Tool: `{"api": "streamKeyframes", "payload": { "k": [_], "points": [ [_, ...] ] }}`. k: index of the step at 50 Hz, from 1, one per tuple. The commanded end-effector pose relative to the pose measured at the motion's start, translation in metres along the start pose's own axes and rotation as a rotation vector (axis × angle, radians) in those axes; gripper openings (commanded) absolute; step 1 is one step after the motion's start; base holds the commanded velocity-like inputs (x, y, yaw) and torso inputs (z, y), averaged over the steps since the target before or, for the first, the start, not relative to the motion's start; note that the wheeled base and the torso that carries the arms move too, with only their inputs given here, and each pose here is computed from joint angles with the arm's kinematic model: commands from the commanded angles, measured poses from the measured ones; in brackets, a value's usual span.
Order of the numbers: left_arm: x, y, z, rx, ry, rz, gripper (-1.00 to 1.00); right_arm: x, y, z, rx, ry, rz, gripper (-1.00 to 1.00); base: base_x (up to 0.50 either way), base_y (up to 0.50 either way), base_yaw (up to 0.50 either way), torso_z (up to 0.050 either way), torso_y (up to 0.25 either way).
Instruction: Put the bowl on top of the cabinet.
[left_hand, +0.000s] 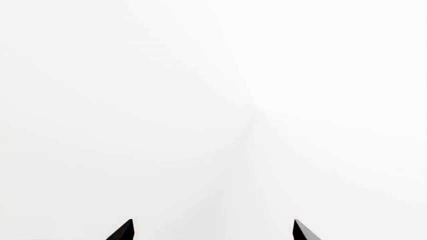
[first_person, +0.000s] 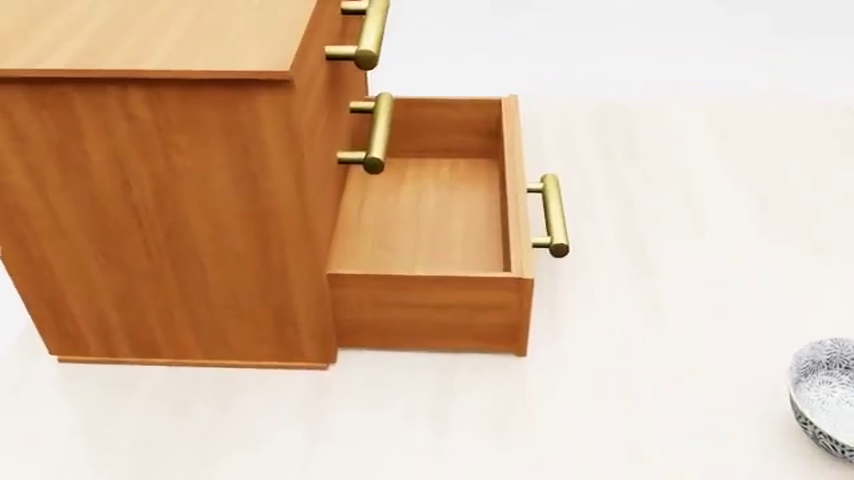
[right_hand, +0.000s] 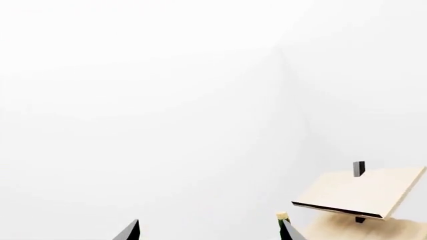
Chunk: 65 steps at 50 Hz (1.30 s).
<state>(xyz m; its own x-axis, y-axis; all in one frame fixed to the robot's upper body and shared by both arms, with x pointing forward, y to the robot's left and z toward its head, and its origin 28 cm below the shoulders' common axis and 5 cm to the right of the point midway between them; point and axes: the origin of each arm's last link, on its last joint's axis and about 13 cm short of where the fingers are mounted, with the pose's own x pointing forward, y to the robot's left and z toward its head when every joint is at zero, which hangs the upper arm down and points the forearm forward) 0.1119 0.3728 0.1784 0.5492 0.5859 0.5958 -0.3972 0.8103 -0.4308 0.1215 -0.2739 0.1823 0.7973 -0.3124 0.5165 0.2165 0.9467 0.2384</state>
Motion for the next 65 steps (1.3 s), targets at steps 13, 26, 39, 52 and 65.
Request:
{"api": "streamKeyframes", "payload": {
  "k": [13, 26, 39, 52, 65],
  "points": [
    [0.000, 0.000, -0.001, 0.000, 0.001, 0.001, 1.00, -0.002, 0.002, 0.000, -0.007, 0.009, 0.032, 1.00, 0.50, 0.00, 0.00, 0.000, 0.001],
    [0.000, 0.000, -0.001, -0.001, 0.001, 0.000, 1.00, -0.002, 0.003, 0.000, -0.003, 0.016, 0.040, 1.00, 0.50, 0.05, 0.00, 0.000, 0.001],
    [0.000, 0.000, 0.000, -0.002, 0.000, 0.001, 1.00, 0.003, 0.006, -0.001, -0.009, 0.054, 0.058, 1.00, 0.50, 0.08, 0.00, 0.000, 0.000],
    [0.000, 0.000, -0.001, -0.002, 0.003, -0.006, 1.00, 0.049, 0.000, 0.008, -0.165, 0.293, 0.240, 1.00, 0.05, 0.01, 0.00, 0.000, 0.000],
    [0.000, 0.000, -0.001, -0.003, 0.005, -0.011, 1.00, 0.074, -0.027, 0.033, -0.191, 0.706, 0.435, 1.00, 0.00, 0.00, 0.00, 0.000, 0.000]
  ]
}}
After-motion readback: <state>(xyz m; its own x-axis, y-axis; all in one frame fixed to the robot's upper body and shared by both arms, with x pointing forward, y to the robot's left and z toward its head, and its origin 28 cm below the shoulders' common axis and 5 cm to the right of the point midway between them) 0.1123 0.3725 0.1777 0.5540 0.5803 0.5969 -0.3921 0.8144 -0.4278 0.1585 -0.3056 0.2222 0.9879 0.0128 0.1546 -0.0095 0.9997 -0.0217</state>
